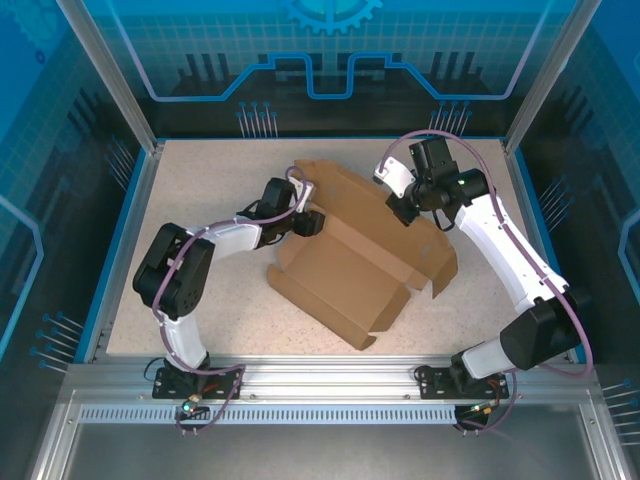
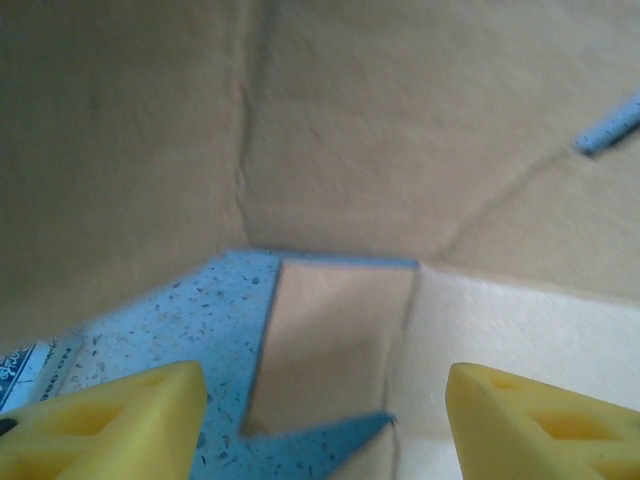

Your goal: Fold the paper box

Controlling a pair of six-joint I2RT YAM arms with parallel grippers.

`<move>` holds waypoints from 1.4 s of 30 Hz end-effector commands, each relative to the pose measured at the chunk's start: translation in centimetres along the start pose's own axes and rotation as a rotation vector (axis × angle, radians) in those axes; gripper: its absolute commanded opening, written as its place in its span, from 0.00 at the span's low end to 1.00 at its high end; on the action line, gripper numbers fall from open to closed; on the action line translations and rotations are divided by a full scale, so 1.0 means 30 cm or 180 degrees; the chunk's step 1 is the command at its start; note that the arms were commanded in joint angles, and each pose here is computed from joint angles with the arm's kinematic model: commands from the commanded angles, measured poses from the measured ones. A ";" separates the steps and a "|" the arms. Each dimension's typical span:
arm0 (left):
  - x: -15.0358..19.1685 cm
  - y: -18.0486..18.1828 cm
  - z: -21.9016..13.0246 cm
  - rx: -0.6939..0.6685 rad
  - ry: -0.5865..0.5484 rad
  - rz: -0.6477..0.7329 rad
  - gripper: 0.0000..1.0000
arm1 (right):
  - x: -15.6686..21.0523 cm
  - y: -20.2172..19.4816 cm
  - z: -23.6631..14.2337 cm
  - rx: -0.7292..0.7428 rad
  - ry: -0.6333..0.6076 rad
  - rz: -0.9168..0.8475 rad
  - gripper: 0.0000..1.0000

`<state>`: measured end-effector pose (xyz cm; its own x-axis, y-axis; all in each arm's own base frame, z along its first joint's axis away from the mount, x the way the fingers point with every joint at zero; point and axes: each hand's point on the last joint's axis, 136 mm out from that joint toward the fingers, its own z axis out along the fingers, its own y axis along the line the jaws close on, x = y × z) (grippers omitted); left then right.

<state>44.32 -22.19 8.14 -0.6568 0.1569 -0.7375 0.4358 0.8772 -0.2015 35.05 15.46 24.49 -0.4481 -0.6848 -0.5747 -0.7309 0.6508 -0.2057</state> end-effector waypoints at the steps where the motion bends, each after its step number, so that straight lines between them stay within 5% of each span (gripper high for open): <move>1: -0.037 0.009 0.020 0.0036 -0.0113 0.0045 0.66 | -0.025 0.000 -0.041 -0.0064 -0.0108 0.0106 0.00; 18: -0.039 -0.098 -0.043 0.0498 -0.0344 -0.0032 0.44 | -0.014 -0.044 0.001 0.0025 -0.0024 0.0277 0.00; 42: 0.074 -0.225 0.058 0.0669 -0.0176 0.0201 0.48 | 0.026 -0.029 0.068 -0.0086 -0.0005 0.0424 0.00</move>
<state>40.84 -27.95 6.15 -0.6141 0.1805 -0.7683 0.5793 0.7642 -0.2835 35.49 14.90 22.32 -0.5424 -0.6253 -0.5610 -0.6924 0.7109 -0.1229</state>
